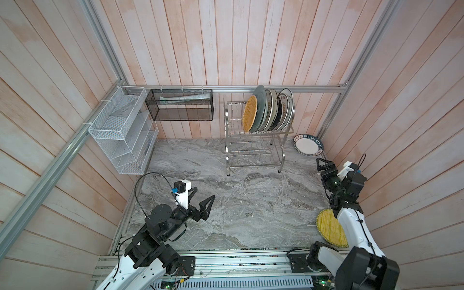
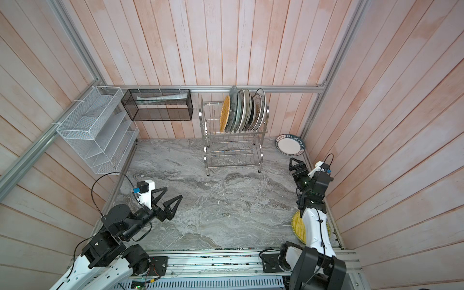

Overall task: Load plates into a dish rack
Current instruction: Pick up the plate from the top-right of the table.

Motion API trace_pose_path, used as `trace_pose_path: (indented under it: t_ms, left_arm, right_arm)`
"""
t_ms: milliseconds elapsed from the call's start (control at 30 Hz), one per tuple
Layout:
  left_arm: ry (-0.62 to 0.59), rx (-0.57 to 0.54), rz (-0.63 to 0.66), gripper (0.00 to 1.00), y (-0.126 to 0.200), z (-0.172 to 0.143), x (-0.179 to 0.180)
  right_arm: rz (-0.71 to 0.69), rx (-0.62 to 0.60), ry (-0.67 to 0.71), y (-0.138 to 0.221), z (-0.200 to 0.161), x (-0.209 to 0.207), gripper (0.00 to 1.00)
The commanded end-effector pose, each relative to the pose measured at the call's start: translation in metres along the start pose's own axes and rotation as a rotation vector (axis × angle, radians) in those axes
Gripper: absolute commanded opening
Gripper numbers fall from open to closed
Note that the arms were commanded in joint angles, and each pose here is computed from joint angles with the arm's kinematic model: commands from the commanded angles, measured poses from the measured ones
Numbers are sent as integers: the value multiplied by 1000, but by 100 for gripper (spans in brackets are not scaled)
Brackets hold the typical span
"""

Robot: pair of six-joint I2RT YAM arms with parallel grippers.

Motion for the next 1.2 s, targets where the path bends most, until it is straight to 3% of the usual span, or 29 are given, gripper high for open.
trace_pose_path:
  t_ms: [0, 267, 500, 733, 933, 1167]
  left_arm:
    - [32, 22, 36, 100, 4, -7, 4]
    - [67, -45, 57, 100, 22, -12, 8]
    - [45, 2, 96, 100, 17, -14, 11]
    - [44, 12, 105, 100, 14, -16, 12]
    - [46, 29, 107, 100, 9, -17, 12]
    - [45, 43, 107, 100, 6, -18, 12]
  right_arm:
    - [77, -85, -58, -17, 18, -3, 94]
    - [-11, -72, -151, -82, 44, -45, 91]
    - [-44, 3, -263, -136, 64, -89, 86]
    - [-94, 29, -301, -175, 81, -107, 84]
    - [-112, 60, -365, -203, 93, -128, 69]
    - [-184, 83, -361, -222, 99, -135, 65]
Point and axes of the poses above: each gripper's point midway between its finger pads, its own y axis back along the fingers, its own x axis along the line the jaws close on, z = x × y, the point moved 9 cm from there along y, back along the fingers, and after that the axes turned 7 degrees about -y, right-handed, at the moved point
